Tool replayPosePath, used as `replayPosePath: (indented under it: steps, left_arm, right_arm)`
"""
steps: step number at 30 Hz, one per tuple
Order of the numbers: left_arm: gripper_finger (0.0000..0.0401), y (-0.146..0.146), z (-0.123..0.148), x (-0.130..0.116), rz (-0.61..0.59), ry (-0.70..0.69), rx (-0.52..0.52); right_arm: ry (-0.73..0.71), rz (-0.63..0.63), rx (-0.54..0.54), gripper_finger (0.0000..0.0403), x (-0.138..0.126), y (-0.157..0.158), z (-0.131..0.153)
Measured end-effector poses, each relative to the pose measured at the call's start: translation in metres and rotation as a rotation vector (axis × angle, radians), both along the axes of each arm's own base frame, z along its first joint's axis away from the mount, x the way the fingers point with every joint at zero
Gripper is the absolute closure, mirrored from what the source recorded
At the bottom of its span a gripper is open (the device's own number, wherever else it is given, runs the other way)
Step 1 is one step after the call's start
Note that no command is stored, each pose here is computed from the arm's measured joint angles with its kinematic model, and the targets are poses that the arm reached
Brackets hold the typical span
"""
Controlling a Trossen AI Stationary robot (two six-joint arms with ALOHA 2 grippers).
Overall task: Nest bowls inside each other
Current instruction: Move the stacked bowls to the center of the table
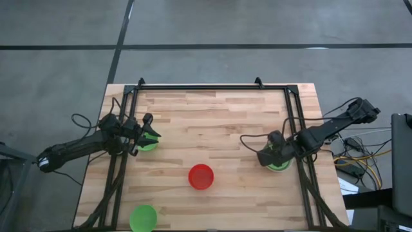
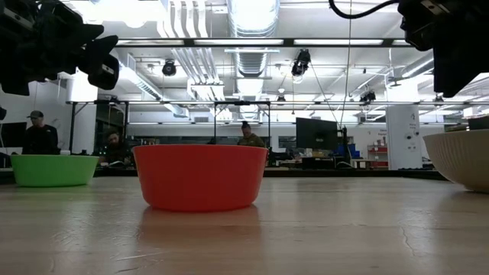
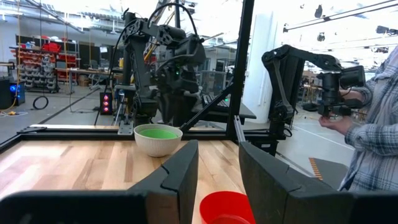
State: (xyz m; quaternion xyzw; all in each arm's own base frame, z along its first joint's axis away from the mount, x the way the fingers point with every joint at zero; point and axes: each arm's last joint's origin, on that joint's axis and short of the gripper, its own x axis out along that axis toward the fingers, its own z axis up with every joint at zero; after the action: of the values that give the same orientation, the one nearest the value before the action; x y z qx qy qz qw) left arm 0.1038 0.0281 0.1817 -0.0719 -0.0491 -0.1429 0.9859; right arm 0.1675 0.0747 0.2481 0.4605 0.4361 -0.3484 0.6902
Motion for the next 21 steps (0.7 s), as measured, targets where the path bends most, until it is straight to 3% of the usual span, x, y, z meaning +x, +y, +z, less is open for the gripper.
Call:
replayPosePath:
  steps: [21]
  left_arm:
    - [0.0279, 0.0, 0.0, 0.0, 0.001, 0.0, 0.0]
  right_arm:
    - [0.099, -0.02, 0.022, 0.0334, 0.022, 0.011, -0.024]
